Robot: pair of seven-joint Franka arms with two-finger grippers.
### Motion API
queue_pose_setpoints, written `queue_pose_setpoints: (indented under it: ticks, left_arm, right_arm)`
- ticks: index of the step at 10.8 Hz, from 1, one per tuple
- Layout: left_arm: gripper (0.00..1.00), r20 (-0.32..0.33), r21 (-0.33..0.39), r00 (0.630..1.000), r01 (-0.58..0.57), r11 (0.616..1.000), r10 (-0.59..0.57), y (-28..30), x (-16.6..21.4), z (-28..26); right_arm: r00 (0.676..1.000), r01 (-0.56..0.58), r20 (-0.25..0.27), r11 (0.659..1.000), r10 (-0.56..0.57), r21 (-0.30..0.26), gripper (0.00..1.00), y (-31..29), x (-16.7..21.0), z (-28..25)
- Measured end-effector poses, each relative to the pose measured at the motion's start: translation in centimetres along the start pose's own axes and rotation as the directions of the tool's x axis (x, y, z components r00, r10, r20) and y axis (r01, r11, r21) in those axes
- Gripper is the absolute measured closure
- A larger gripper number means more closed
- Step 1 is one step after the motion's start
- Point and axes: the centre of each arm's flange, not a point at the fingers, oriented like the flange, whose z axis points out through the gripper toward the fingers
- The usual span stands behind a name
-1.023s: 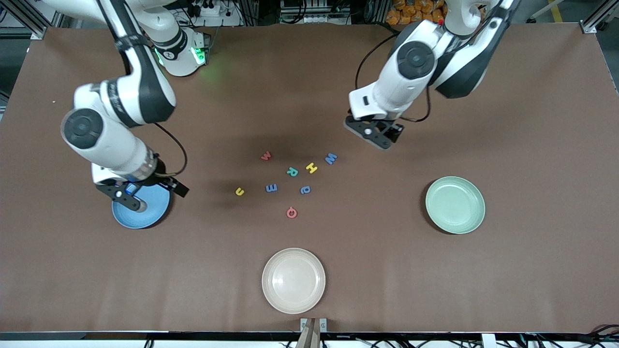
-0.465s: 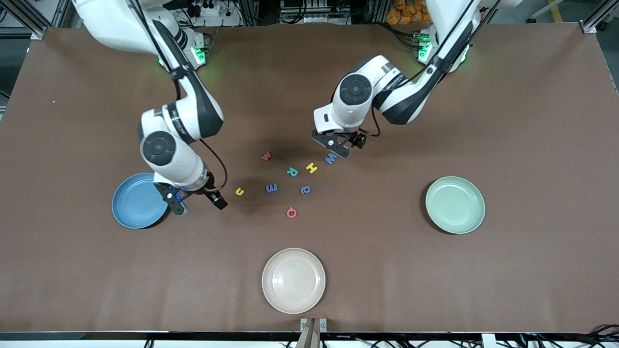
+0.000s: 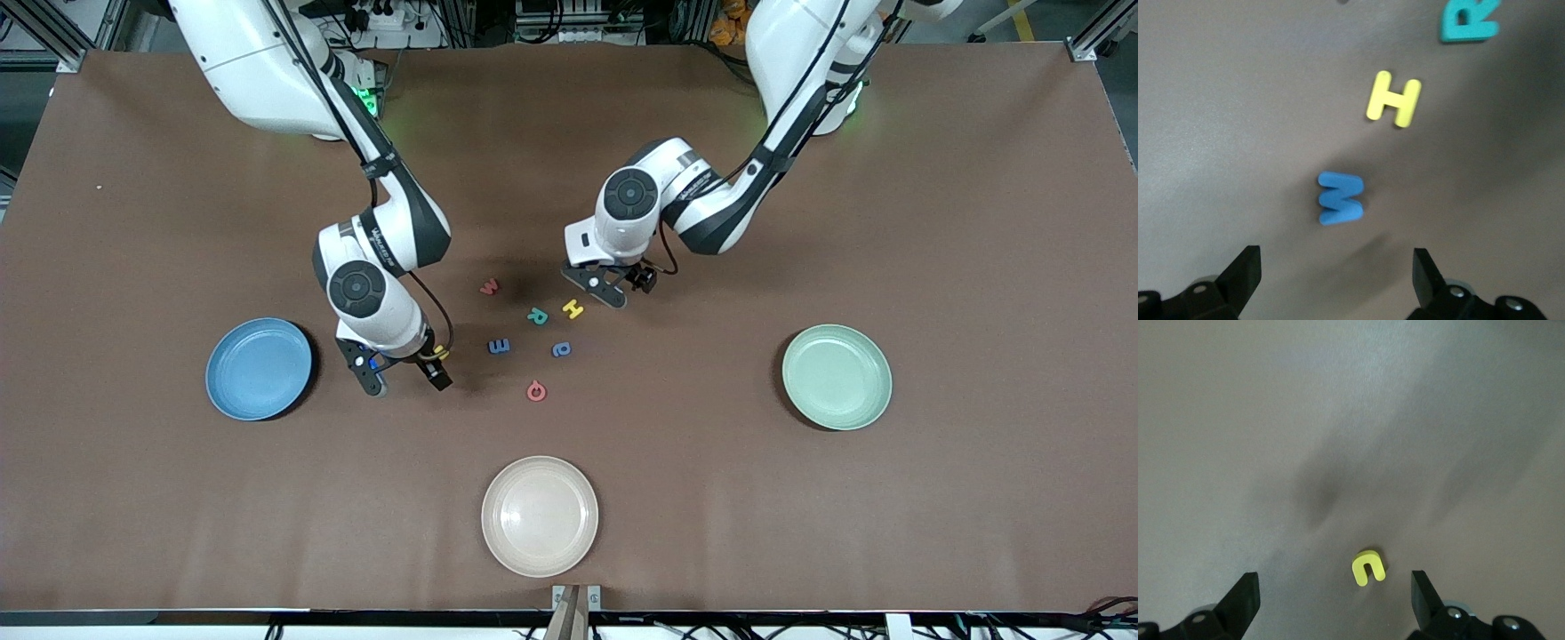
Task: Sort upper and lower case letters into plates
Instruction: 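Grasp the yellow u with the right gripper while the left gripper grasps the blue W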
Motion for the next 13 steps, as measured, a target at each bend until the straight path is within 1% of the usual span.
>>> queue_pose_setpoints:
  ticks: [1,3,5,7,9,10,11,12,13]
  left_arm:
    - [0.00,-0.008,0.026,1.000,0.016,1.000,-0.016,0.5,0.0,1.7]
    - [0.00,0.002,0.043,1.000,0.018,0.999,-0.018,2.1,-0.5,4.2]
    - [0.00,-0.011,0.044,1.000,0.014,0.999,-0.013,2.3,0.0,3.9]
    - [0.01,-0.027,0.039,1.000,0.016,0.999,-0.015,2.4,0.8,3.5]
    - [0.07,-0.031,0.036,0.999,0.016,0.999,-0.015,2.5,1.2,3.6]
    - [0.16,-0.031,0.036,0.999,0.016,0.999,-0.015,2.5,1.3,3.6]
    - [0.19,-0.032,0.037,0.999,0.014,0.999,-0.013,2.5,1.3,3.5]
    - [0.27,-0.036,0.039,0.999,0.011,0.999,-0.010,2.5,1.4,3.4]
    - [0.28,-0.038,0.041,0.999,0.009,0.999,-0.007,2.6,1.4,3.3]
  right_arm:
    - [1.000,0.001,0.000,1.000,-0.001,-0.003,0.00,0.0,-0.7,0.8]
    - [1.000,0.008,0.000,1.000,-0.008,-0.013,0.00,0.5,-2.2,2.6]
    - [1.000,0.020,0.000,0.999,-0.020,-0.035,0.00,1.4,-3.1,4.0]
    - [0.999,0.041,-0.020,0.998,-0.041,-0.046,0.00,1.9,-2.9,4.5]
    - [0.995,0.083,-0.057,0.995,-0.086,-0.048,0.00,2.4,-2.7,5.0]
    - [0.993,0.097,-0.070,0.995,-0.099,-0.038,0.00,2.5,-2.6,5.2]
    - [0.991,0.102,-0.079,0.994,-0.104,-0.027,0.00,2.5,-2.4,5.2]
    - [0.991,0.103,-0.082,0.994,-0.104,-0.018,0.00,2.5,-2.2,5.1]
    - [0.991,0.103,-0.084,0.995,-0.104,-0.012,0.00,2.4,-2.1,4.8]
